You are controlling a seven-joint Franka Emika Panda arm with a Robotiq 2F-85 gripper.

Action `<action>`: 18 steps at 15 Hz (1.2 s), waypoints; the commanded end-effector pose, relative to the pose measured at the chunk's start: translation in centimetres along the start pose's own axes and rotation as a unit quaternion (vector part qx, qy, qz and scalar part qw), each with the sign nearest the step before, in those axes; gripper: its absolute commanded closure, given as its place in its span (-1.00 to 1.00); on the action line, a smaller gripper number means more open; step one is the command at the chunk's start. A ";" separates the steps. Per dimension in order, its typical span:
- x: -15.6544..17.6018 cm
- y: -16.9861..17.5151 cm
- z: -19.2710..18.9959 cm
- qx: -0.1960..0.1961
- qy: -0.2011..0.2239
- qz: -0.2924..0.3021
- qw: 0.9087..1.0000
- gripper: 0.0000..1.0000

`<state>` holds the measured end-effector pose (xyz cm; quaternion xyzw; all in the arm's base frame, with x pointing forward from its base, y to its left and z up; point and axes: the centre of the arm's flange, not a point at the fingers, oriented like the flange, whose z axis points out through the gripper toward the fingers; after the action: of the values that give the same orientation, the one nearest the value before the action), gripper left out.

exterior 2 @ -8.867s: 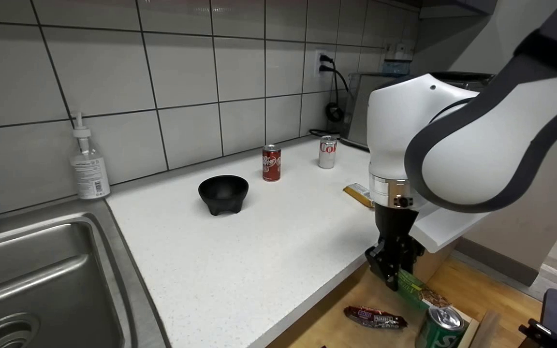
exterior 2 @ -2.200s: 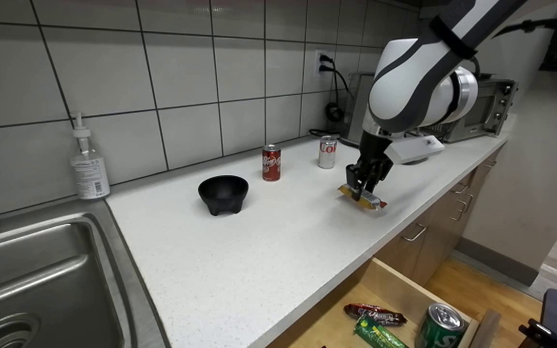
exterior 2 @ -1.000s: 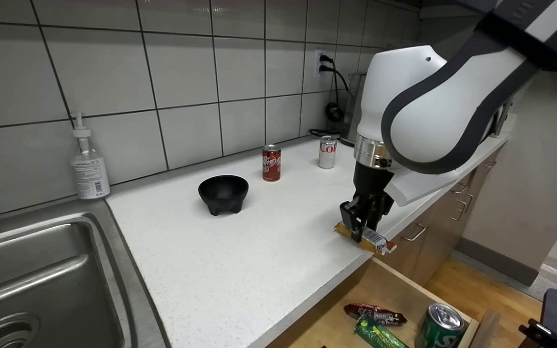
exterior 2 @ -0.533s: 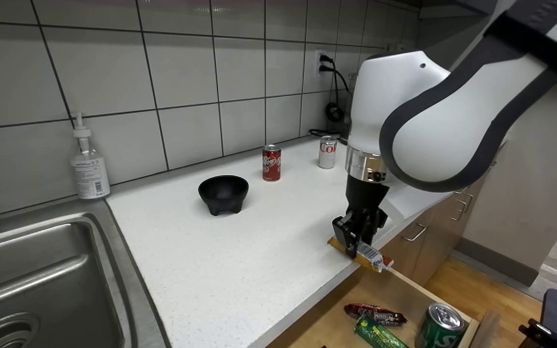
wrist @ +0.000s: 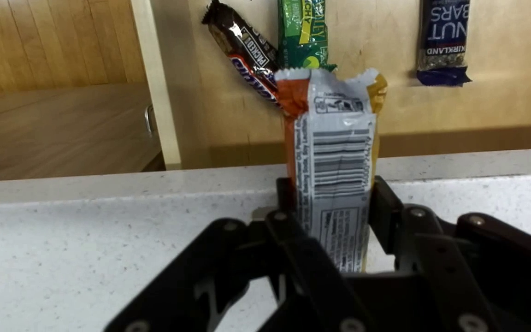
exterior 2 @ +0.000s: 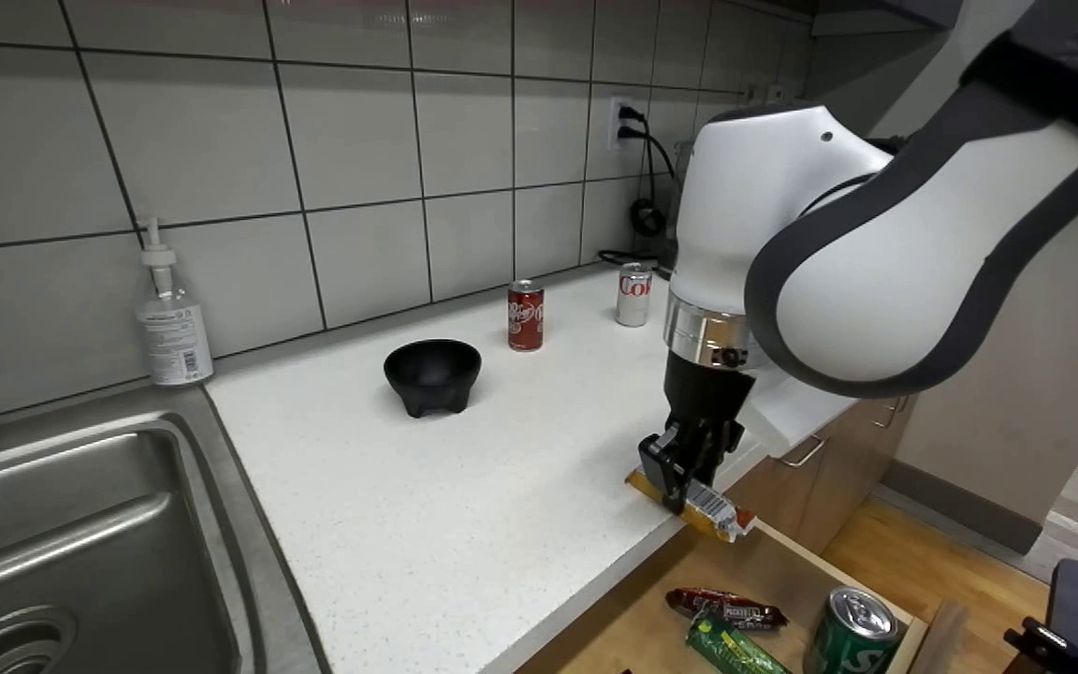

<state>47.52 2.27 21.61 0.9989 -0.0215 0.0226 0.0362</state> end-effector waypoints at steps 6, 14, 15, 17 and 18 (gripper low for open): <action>-3.5 -0.5 -0.9 0.006 0.011 -0.011 1.000 0.65; -5.6 0.5 -0.7 0.002 -0.002 0.008 1.000 0.65; -5.9 0.6 -0.7 0.002 -0.002 0.010 1.000 0.65; -6.4 0.8 -0.6 0.002 -0.004 0.016 1.000 0.65; -6.7 0.8 -0.6 0.002 -0.005 0.018 1.000 0.65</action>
<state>42.49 2.05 21.05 0.9991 -0.0268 0.0098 0.0307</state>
